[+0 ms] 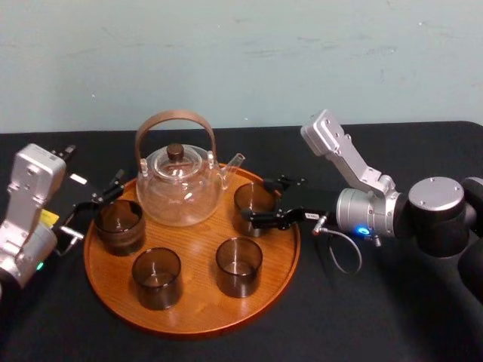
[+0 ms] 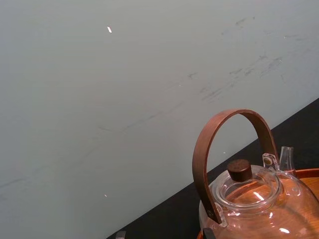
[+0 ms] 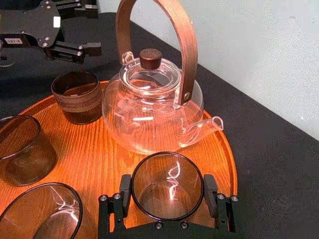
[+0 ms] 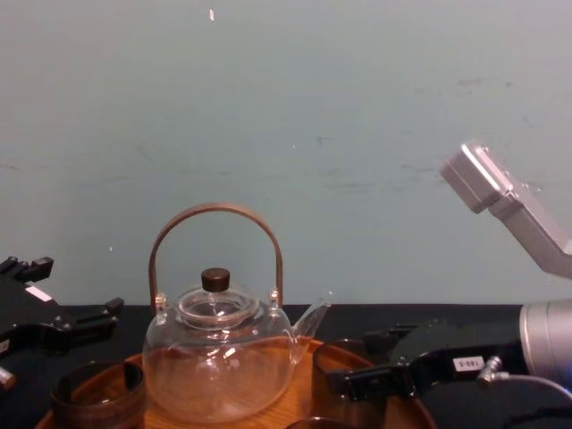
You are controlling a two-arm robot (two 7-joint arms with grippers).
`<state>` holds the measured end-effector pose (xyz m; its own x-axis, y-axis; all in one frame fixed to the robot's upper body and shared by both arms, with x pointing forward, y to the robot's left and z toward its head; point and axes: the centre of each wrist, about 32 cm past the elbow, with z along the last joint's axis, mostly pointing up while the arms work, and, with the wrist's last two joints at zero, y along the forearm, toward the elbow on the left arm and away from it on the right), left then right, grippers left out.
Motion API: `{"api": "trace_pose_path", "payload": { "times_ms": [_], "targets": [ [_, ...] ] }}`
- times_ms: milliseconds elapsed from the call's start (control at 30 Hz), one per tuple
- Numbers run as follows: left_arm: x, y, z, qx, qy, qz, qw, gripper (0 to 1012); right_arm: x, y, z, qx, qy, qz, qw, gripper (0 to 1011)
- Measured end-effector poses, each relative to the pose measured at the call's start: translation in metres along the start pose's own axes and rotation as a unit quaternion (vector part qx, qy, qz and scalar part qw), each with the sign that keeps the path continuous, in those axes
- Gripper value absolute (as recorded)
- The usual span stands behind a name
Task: Pick up the glass from the table and place it on the tray.
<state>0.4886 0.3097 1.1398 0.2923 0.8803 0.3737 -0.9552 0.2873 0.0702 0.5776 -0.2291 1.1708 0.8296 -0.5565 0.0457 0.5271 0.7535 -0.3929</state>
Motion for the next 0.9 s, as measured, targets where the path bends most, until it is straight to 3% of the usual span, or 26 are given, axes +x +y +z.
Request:
{"api": "trace_pose_path", "payload": {
  "times_ms": [367,533,900],
  "targets": [
    [0.0000,0.0000,0.0000,0.000,0.000,0.000,1.0000,1001,0.0002,-0.0003,0.0002,0.000,0.001,-0.001,1.0000,883],
    [0.0000,0.0000,0.0000,0.000,0.000,0.000,1.0000,1001,0.0003,-0.0004,0.0003,0.001,0.001,-0.001,1.0000,1000],
    [0.0000,0.0000,0.0000,0.000,0.000,0.000,1.0000,1001,0.0004,-0.0005,0.0003,0.001,0.001,-0.001,1.0000,1003]
  ]
}}
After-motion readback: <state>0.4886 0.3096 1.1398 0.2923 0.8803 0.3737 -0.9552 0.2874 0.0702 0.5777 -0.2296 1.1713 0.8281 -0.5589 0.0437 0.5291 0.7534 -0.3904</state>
